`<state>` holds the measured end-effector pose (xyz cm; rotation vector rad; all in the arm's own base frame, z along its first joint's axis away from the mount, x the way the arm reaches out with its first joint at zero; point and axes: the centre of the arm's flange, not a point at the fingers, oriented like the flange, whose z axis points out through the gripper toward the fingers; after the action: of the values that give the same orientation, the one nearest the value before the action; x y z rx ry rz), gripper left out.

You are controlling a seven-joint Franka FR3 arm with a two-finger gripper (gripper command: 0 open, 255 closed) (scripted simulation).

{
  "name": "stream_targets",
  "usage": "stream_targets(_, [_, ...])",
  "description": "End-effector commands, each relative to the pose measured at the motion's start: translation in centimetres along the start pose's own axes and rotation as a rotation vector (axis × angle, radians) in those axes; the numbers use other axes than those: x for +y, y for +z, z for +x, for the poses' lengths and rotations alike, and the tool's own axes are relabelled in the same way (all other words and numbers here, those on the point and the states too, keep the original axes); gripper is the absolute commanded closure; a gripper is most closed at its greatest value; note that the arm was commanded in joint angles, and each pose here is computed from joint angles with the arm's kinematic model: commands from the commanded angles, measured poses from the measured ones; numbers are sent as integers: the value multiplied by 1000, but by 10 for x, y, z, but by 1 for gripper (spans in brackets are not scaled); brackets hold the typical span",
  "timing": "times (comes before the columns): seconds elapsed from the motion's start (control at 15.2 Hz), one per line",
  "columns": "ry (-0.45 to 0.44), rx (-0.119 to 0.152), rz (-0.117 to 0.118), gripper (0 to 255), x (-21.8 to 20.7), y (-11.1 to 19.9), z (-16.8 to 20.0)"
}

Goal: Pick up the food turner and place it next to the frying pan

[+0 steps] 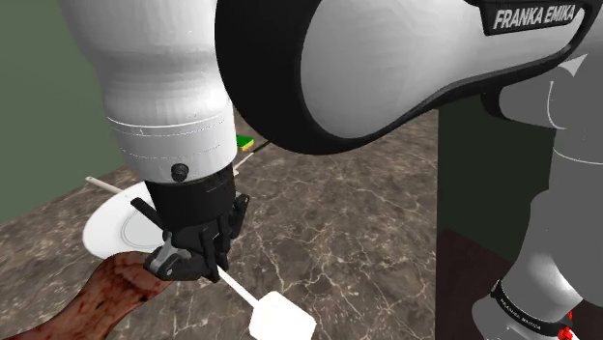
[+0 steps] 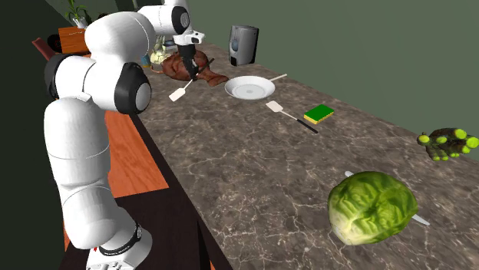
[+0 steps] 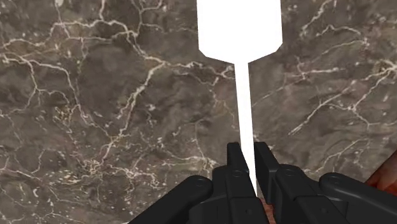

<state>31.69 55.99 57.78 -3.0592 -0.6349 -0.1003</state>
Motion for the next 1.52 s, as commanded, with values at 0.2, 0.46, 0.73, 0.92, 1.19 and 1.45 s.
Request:
stream_targets(0.2, [3,0,-2,255,-55,8,12])
stream_targets(0.46, [3,0,-2,255,-55,29,10])
stream_targets(0.73, [3,0,-2,255,-55,50,9])
stream_targets(0.92, [3,0,-2,255,-55,66,8])
stream_targets(1.19, [3,0,-2,255,-55,87,7])
stream_targets(1.45, [3,0,-2,255,-55,101,6])
